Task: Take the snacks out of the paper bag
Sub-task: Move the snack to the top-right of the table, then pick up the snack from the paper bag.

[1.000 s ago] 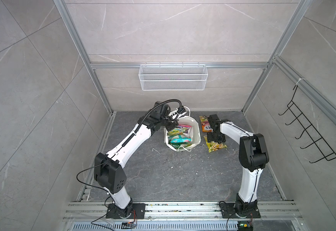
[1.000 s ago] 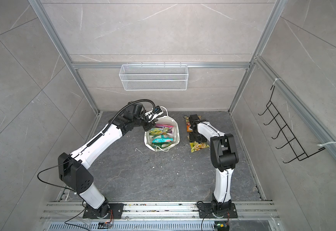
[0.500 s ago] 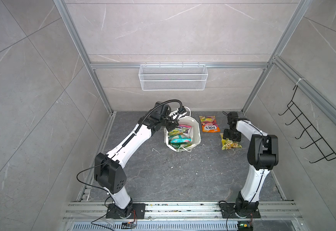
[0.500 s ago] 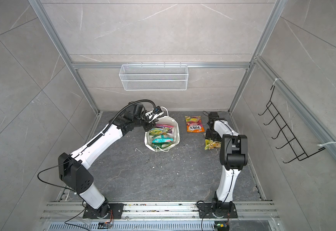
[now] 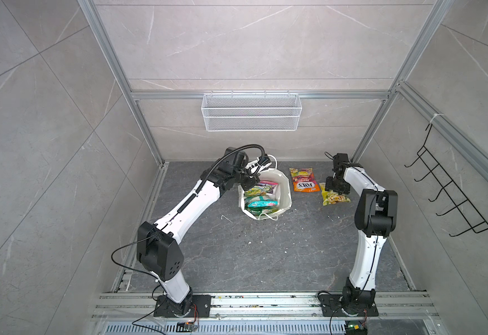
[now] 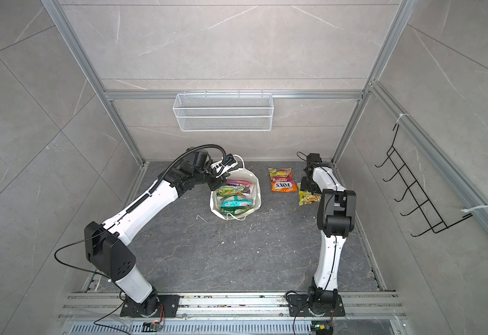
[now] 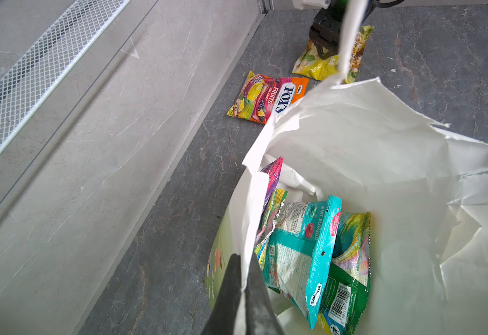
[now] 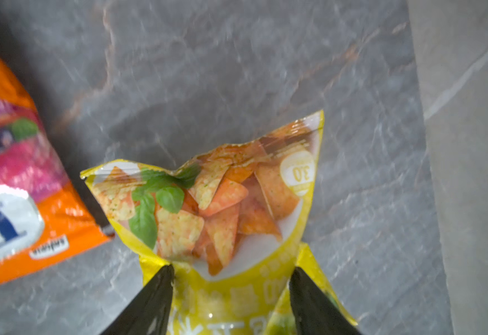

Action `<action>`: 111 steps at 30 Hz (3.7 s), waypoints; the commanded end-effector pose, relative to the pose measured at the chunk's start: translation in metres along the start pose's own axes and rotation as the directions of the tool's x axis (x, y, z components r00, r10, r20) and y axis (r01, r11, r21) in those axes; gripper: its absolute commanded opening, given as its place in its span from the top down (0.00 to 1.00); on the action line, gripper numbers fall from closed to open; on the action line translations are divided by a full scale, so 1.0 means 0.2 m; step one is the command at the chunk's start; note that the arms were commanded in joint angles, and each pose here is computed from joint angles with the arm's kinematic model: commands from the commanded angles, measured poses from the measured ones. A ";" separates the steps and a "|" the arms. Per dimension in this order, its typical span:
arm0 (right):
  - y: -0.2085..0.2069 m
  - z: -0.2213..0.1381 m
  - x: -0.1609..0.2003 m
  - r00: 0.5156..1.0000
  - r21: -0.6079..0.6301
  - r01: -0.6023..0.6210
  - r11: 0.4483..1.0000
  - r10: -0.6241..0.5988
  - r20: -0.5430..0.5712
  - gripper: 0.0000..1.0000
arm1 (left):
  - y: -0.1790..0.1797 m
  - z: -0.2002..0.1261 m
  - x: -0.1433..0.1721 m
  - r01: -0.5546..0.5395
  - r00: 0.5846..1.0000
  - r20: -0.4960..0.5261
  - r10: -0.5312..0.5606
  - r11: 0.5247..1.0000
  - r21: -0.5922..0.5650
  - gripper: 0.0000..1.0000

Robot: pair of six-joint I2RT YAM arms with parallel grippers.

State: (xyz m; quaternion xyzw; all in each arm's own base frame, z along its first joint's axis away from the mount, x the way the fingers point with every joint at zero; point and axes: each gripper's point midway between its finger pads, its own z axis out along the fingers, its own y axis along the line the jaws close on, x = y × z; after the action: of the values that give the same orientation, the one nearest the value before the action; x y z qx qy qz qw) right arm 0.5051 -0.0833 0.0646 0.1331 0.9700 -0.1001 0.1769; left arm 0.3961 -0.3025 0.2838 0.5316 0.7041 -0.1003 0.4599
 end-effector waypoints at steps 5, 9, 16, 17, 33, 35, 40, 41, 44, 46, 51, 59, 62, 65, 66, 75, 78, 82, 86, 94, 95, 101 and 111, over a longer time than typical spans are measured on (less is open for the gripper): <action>0.02 0.08 -0.18 0.999 -0.025 0.037 0.999 -0.036 0.021 0.34 | 0.02 -0.11 -0.16 -0.038 0.994 0.099 0.042 0.998 -0.042 1.00; 0.10 0.11 -0.26 0.998 -0.096 0.048 0.994 -0.045 0.040 0.35 | 0.02 -0.11 -0.16 -0.039 0.994 0.099 0.043 0.998 -0.045 1.00; 0.14 0.13 -0.35 0.997 -0.129 0.051 0.990 -0.044 0.058 0.35 | 0.01 -0.11 -0.18 -0.044 0.994 0.103 0.049 0.998 -0.045 1.00; 0.15 0.13 -0.35 0.997 -0.128 0.051 0.990 -0.044 0.059 0.35 | 0.01 -0.12 -0.18 -0.046 0.993 0.103 0.050 0.998 -0.046 1.00; 0.17 -0.13 -0.48 0.992 -0.186 -0.003 0.982 0.027 0.125 0.29 | 0.00 -0.12 -0.20 -0.054 0.993 0.104 0.058 0.998 -0.041 1.00; 0.16 -0.25 -0.50 0.988 -0.194 -0.014 0.981 0.043 0.148 0.28 | -0.01 -0.13 -0.20 -0.055 0.993 0.105 0.059 0.998 -0.038 1.00; 0.23 -0.55 -0.48 0.980 -0.228 0.016 0.974 0.030 0.198 0.27 | -0.03 -0.13 -0.20 -0.056 0.993 0.106 0.060 0.998 -0.033 1.00; 0.25 -0.61 -0.45 0.978 -0.235 0.029 0.972 0.021 0.209 0.27 | -0.03 -0.14 -0.20 -0.056 0.992 0.107 0.060 0.998 -0.035 1.00; 0.34 -0.79 -0.38 0.963 -0.274 0.058 0.960 0.018 0.268 0.29 | -0.04 -0.14 -0.19 -0.057 0.993 0.106 0.060 0.998 -0.032 1.00; 0.40 -0.92 -0.33 0.947 -0.341 0.075 0.937 0.040 0.318 0.31 | -0.05 -0.15 -0.19 -0.058 0.993 0.104 0.061 0.998 -0.030 1.00; 0.62 -1.27 -0.06 0.880 -0.521 0.267 0.811 0.015 0.474 0.42 | -0.09 -0.16 -0.16 -0.053 0.994 0.100 0.054 0.998 -0.016 1.00; 0.85 -1.59 0.53 0.723 -0.605 0.623 0.497 -0.069 0.688 0.61 | -0.19 -0.16 -0.12 -0.050 0.995 0.093 0.045 0.998 0.044 1.00; 0.90 -1.61 0.70 0.663 -0.561 0.704 0.436 -0.123 0.738 0.64 | -0.22 -0.17 -0.11 -0.042 0.995 0.092 0.036 0.997 0.065 1.00; 0.97 -1.61 0.83 0.601 -0.517 0.775 0.365 -0.170 0.781 0.66 | -0.25 -0.17 -0.09 -0.036 0.996 0.083 0.029 0.996 0.080 1.00; 0.99 -1.61 0.86 0.580 -0.502 0.795 0.341 -0.184 0.793 0.67 | -0.26 -0.17 -0.08 -0.034 0.996 0.080 0.027 0.996 0.083 1.00; 1.25 -1.57 1.03 0.380 -0.307 0.917 0.254 -0.328 0.865 0.70 | -0.28 -0.21 -0.11 -0.030 0.994 0.105 0.020 0.995 0.094 1.00; 1.32 -1.52 1.04 0.338 -0.255 0.934 0.252 -0.386 0.858 0.70 | -0.28 -0.22 -0.11 -0.032 0.994 0.110 0.021 0.995 0.093 1.00; 1.38 -1.46 1.07 0.288 -0.201 0.953 0.228 -0.466 0.837 0.67 | -0.28 -0.21 -0.10 -0.032 0.994 0.106 0.023 0.996 0.088 1.00; 1.38 -1.38 1.08 0.274 -0.168 0.956 0.241 -0.522 0.808 0.64 | -0.29 -0.21 -0.10 -0.039 0.994 0.108 0.030 0.996 0.086 1.00; 1.45 -1.26 1.06 0.232 -0.102 0.965 0.242 -0.600 0.766 0.52 | -0.28 -0.18 -0.09 -0.045 0.993 0.111 0.036 0.995 0.086 1.00; 1.46 -1.25 1.06 0.227 -0.095 0.965 0.244 -0.598 0.769 0.50 | -0.28 -0.18 -0.09 -0.048 0.993 0.115 0.038 0.995 0.084 1.00; 1.52 -1.22 1.01 0.181 -0.027 0.964 0.265 -0.580 0.794 0.43 | -0.27 -0.18 -0.11 -0.053 0.991 0.128 0.044 0.996 0.074 1.00; 1.52 -1.10 1.08 0.146 -0.048 0.986 0.160 -0.685 0.713 0.34 | -0.25 -0.17 -0.11 -0.055 0.992 0.116 0.048 0.997 0.055 1.00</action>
State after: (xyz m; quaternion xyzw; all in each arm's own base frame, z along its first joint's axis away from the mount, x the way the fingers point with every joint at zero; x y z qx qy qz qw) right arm 0.3335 0.3039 0.1452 -0.5390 0.7420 0.0457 0.3960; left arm 0.3364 -0.3081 0.2737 0.5571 0.6879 -0.1323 0.4461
